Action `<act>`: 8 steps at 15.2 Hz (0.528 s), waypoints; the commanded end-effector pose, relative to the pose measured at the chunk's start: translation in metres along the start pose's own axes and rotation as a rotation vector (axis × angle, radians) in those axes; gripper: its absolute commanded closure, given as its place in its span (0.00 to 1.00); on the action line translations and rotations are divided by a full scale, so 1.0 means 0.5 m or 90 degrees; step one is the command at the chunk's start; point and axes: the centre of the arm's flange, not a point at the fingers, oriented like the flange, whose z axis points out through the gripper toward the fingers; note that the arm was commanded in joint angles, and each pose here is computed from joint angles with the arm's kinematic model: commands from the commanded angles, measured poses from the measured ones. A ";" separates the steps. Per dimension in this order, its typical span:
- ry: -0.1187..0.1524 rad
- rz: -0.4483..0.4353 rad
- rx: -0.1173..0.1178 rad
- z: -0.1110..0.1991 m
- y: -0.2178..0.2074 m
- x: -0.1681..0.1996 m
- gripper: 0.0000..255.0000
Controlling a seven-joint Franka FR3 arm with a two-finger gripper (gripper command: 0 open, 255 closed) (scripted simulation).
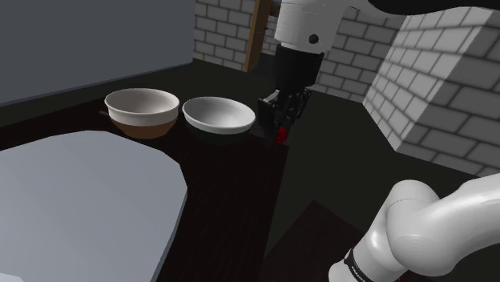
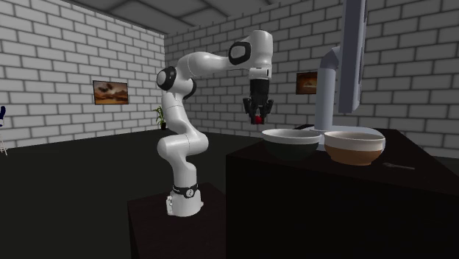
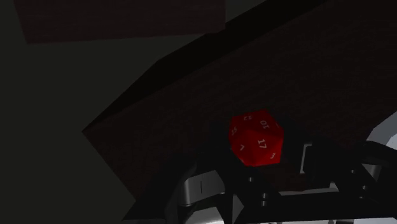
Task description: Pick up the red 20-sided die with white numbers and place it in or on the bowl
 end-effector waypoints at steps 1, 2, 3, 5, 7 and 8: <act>0.000 0.000 0.000 -0.022 0.001 0.000 1.00; 0.000 0.000 0.000 -0.033 0.001 0.000 1.00; 0.000 0.000 0.000 -0.043 0.002 -0.001 1.00; 0.000 0.000 0.000 -0.065 0.003 -0.001 1.00; 0.000 0.000 0.000 -0.086 0.003 -0.001 1.00; 0.000 0.000 0.000 -0.096 0.004 -0.001 1.00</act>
